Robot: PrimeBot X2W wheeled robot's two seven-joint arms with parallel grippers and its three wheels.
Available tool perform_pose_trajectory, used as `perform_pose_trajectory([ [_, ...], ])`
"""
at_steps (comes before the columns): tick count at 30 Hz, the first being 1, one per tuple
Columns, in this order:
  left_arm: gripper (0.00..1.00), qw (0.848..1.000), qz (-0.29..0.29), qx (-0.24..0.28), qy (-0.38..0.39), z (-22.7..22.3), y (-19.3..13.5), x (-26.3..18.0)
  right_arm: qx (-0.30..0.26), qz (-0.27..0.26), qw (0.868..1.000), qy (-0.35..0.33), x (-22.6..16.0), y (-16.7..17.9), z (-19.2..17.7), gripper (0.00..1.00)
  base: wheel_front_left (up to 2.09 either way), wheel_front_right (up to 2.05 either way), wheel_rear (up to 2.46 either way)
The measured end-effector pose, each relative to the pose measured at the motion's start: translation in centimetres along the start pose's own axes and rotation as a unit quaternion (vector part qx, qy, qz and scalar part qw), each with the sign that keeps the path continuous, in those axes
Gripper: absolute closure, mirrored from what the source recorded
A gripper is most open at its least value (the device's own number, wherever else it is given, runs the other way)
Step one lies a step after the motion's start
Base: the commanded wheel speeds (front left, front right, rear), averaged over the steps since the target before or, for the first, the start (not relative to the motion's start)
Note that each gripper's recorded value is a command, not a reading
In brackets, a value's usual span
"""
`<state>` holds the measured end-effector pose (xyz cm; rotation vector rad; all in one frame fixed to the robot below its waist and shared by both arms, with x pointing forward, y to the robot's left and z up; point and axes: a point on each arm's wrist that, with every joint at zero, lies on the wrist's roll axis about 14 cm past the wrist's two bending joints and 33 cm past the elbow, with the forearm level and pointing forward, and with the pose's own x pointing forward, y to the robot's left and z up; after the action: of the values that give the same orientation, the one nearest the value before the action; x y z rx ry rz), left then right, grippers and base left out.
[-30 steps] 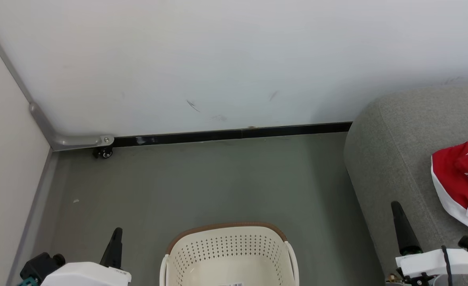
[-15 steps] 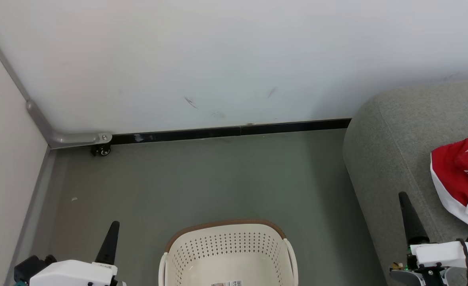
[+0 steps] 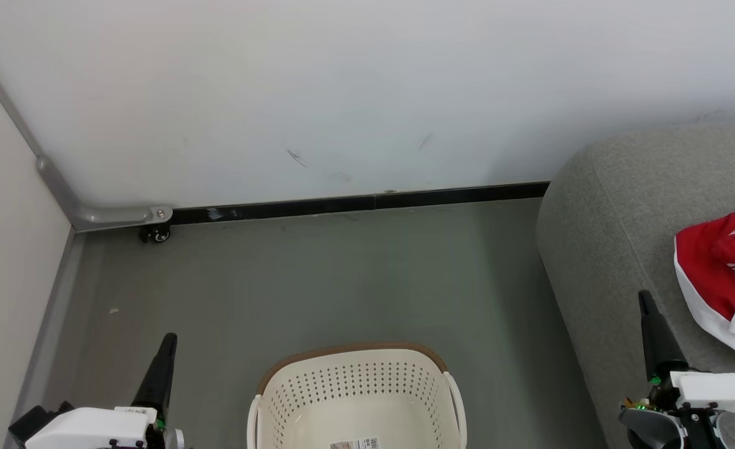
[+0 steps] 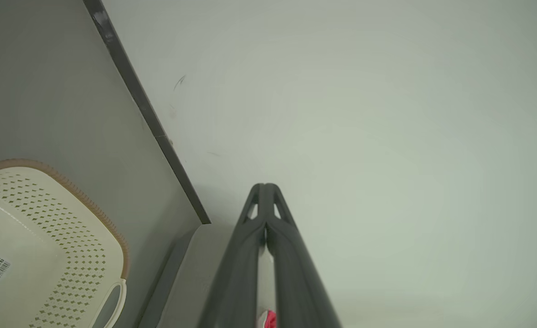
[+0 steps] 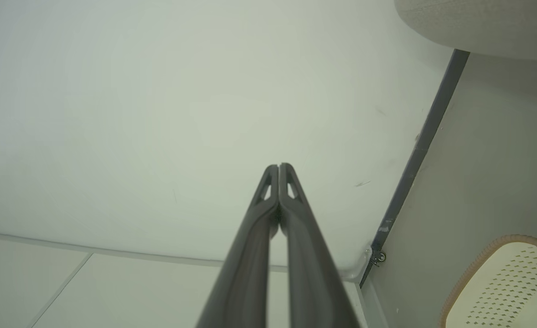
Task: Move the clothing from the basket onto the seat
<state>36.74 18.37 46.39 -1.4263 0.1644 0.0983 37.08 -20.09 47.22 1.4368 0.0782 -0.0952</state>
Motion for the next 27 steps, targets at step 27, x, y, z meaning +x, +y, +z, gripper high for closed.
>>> perform_pose_trajectory([
  [27, 1.00, 0.997, -0.033, -0.072, -0.008, 0.73, -1.05, 0.29, 0.068, 0.016, 0.998, -0.008, 0.36, 0.81, 0.67, 1.00, 0.00, 0.00, 0.00],
])
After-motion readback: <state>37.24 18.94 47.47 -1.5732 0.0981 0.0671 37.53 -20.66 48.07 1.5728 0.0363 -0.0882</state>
